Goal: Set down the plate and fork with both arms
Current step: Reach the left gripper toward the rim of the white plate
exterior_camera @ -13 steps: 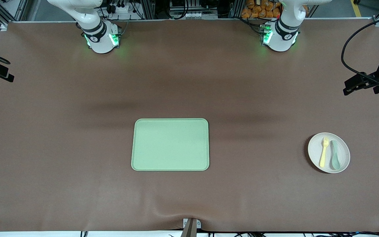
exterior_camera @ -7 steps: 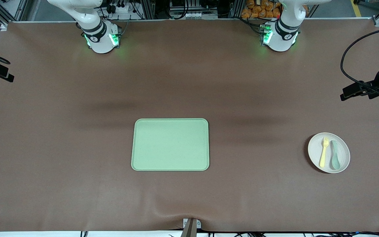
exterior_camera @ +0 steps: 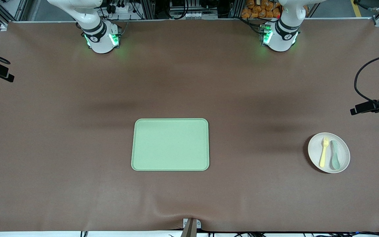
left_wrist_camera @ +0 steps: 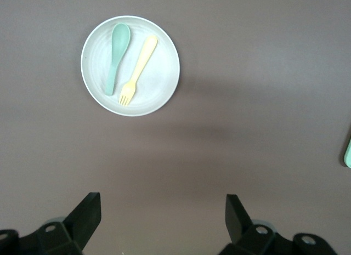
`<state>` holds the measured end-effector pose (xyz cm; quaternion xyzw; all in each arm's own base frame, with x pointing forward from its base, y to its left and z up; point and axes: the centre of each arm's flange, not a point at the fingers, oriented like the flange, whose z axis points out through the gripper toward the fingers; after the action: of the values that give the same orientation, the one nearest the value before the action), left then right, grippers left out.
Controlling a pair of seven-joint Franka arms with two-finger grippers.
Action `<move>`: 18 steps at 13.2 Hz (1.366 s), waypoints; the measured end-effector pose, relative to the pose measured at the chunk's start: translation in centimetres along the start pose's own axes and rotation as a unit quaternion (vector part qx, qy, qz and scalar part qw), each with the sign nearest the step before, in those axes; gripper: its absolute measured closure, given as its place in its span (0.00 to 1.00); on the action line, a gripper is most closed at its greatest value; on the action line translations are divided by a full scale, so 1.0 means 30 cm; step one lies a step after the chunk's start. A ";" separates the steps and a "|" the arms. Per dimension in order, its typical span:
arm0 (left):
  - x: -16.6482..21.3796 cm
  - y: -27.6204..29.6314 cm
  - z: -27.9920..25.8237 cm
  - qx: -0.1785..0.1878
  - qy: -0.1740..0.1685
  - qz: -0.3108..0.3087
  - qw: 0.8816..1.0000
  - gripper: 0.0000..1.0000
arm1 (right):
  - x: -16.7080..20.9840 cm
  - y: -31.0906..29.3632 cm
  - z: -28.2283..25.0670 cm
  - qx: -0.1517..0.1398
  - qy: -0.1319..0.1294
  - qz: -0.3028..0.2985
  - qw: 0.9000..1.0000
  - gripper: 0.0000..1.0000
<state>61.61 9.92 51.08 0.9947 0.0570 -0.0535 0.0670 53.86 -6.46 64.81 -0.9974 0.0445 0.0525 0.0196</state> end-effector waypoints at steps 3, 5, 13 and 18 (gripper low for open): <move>0.105 -0.156 0.149 -0.031 0.003 0.016 0.999 0.00 | 0.000 0.000 0.001 0.000 0.000 0.000 1.000 0.00; 0.173 -0.260 0.273 -0.045 0.010 0.035 0.998 0.00 | 0.000 0.000 0.001 0.000 0.000 0.000 1.000 0.00; 0.362 -0.476 0.578 -0.022 0.076 0.117 0.990 0.00 | 0.000 0.000 0.002 0.000 -0.001 0.000 1.000 0.00; 0.405 -0.523 0.734 -0.021 0.093 0.139 0.986 0.00 | 0.000 0.000 0.002 0.000 -0.001 0.000 1.000 0.00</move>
<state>69.56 23.59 26.01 0.9920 -0.0745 0.0501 0.0886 53.86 -6.45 64.76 -0.9974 0.0444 0.0531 0.0196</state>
